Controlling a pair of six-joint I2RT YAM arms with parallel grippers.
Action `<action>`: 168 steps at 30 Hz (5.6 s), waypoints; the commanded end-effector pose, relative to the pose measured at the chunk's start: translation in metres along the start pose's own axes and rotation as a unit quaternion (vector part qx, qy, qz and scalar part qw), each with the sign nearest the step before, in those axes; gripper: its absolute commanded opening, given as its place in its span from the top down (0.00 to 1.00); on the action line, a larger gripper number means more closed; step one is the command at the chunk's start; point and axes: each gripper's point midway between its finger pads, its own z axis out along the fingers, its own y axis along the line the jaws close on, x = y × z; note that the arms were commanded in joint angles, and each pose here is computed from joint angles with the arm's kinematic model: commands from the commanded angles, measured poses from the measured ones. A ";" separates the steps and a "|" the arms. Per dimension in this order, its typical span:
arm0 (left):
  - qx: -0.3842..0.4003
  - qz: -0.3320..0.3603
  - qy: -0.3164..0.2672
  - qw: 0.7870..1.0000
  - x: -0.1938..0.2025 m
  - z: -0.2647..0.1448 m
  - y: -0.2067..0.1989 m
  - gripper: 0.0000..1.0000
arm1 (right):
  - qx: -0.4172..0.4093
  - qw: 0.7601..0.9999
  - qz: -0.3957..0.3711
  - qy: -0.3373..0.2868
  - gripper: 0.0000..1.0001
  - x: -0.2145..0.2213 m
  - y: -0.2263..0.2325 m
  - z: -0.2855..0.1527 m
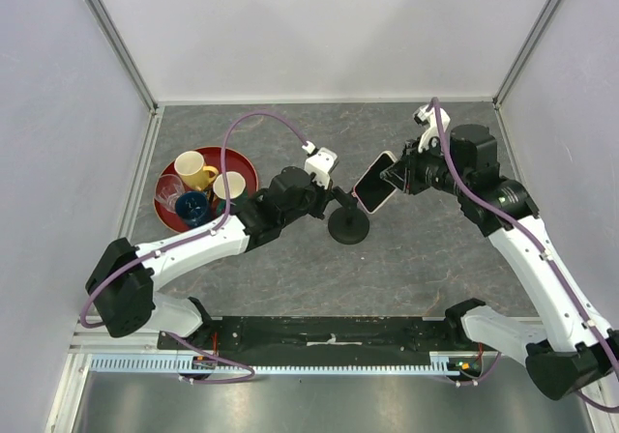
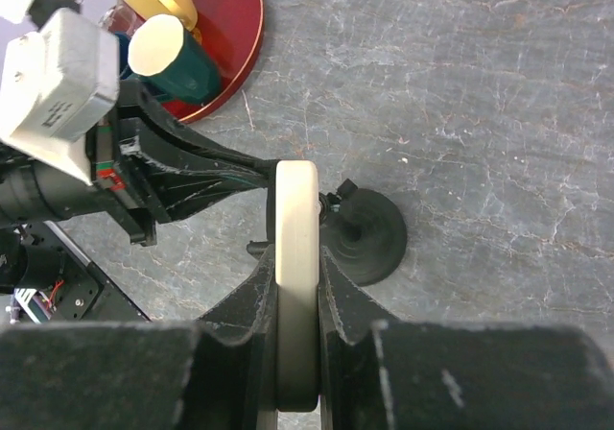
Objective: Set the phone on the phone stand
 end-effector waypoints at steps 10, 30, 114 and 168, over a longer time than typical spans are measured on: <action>-0.049 0.046 -0.089 0.994 -0.046 -0.016 0.012 0.98 | -0.021 0.998 -0.031 -0.042 1.00 -0.038 0.052 -0.007; -0.004 0.022 -0.085 0.996 -0.046 -0.028 -0.005 0.98 | -0.019 0.998 -0.060 -0.018 1.00 -0.005 0.051 0.005; 0.123 0.088 -0.113 0.982 -0.014 -0.024 0.009 0.64 | -0.129 0.960 -0.222 -0.115 1.00 -0.049 0.101 -0.080; 0.293 0.136 -0.086 0.943 -0.004 -0.032 -0.012 0.98 | -0.425 0.755 -0.497 -0.049 1.00 0.031 0.140 0.055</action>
